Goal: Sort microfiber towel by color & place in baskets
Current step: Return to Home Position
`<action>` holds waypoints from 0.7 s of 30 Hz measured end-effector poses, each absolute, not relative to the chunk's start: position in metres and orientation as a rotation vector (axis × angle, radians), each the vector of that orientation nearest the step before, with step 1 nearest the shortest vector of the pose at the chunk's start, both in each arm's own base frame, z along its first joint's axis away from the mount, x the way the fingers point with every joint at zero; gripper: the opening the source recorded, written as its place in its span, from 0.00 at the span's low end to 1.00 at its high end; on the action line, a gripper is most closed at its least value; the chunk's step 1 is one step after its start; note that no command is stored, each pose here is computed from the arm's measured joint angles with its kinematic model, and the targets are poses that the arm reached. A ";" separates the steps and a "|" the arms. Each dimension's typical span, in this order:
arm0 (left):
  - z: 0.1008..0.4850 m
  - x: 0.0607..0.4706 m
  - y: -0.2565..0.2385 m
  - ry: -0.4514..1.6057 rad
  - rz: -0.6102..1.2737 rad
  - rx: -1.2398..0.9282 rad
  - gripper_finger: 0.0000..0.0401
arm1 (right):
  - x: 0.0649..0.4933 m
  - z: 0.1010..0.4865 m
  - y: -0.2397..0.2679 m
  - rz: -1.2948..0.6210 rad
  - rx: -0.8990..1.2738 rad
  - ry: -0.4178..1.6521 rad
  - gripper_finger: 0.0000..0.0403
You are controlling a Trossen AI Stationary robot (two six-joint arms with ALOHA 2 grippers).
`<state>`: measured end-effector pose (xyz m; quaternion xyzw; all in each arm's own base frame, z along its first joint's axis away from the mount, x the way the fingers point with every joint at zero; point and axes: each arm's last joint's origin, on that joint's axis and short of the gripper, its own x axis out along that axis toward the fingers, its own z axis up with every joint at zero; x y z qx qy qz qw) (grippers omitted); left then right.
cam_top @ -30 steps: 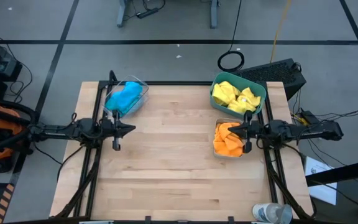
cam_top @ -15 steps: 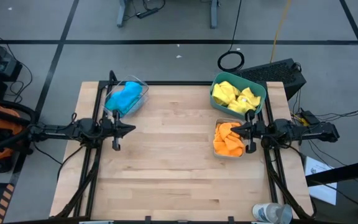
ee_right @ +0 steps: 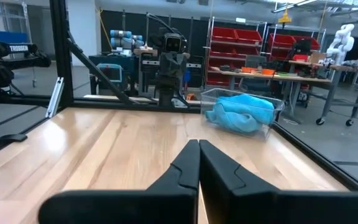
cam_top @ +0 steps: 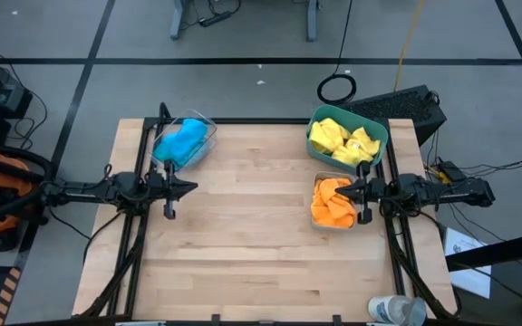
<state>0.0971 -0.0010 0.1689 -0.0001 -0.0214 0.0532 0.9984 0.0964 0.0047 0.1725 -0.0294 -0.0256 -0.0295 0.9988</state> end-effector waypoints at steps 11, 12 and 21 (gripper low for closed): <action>0.169 0.097 -0.001 -0.044 0.107 -0.026 0.04 | 0.096 0.172 0.005 -0.059 -0.064 -0.050 0.00; 0.169 0.097 -0.001 -0.044 0.109 -0.026 0.04 | 0.096 0.172 0.005 -0.059 -0.064 -0.050 0.00; 0.169 0.097 -0.001 -0.046 0.113 -0.026 0.04 | 0.096 0.172 0.005 -0.059 -0.059 -0.050 0.00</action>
